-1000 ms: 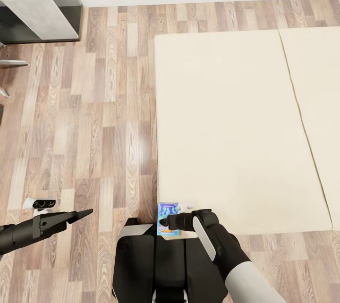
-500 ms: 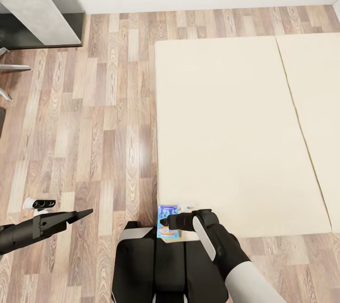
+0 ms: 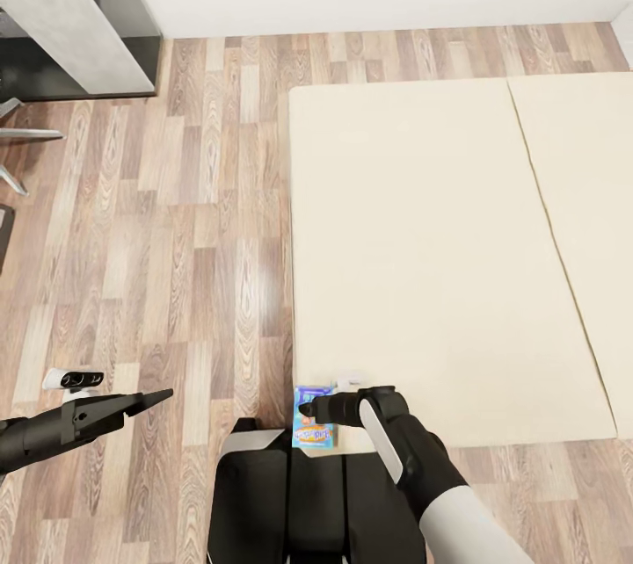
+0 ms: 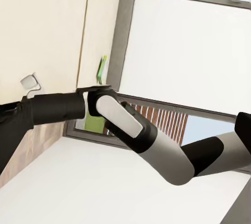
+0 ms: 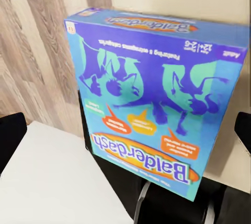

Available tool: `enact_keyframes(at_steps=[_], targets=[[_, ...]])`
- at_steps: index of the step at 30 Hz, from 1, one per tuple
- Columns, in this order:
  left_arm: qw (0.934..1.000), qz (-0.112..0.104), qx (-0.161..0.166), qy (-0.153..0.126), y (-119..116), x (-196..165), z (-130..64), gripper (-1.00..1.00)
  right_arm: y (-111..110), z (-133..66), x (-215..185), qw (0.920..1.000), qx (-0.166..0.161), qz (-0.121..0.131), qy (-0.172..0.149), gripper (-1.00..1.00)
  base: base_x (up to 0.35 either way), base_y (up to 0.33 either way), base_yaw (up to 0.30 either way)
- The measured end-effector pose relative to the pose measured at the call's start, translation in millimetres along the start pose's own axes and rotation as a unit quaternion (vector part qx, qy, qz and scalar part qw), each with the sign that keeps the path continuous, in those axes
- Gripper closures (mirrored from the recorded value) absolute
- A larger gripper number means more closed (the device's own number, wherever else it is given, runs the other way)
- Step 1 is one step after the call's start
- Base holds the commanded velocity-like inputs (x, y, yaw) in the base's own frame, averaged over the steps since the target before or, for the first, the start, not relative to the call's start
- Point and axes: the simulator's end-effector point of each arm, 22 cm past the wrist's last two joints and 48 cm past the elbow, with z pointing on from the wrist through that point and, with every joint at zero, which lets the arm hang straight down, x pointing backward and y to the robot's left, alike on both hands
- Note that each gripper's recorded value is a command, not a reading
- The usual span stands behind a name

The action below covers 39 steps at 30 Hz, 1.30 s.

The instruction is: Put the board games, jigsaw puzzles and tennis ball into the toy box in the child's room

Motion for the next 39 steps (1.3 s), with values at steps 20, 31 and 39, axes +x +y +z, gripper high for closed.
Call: enact_keyframes(at_steps=[20,31,39], targets=[[0.9999,0.015,0.005,-0.001,-14,-3,0.1,-1.00,44,-65.4,-69,0.9960,-0.031,-0.032,-0.077,-1.00,0.000,0.000,0.000],[0.9997,0.025,0.006,-0.001,-21,-5,-1.0,-1.00,53,-88.1,-84,0.9928,-0.037,-0.043,-0.105,-1.00,0.000,0.000,0.000],[0.9995,0.031,0.006,-0.001,-26,-7,-1.5,-1.00,62,-104.5,-82,0.9906,-0.043,-0.046,-0.121,-1.00,0.000,0.000,0.000]])
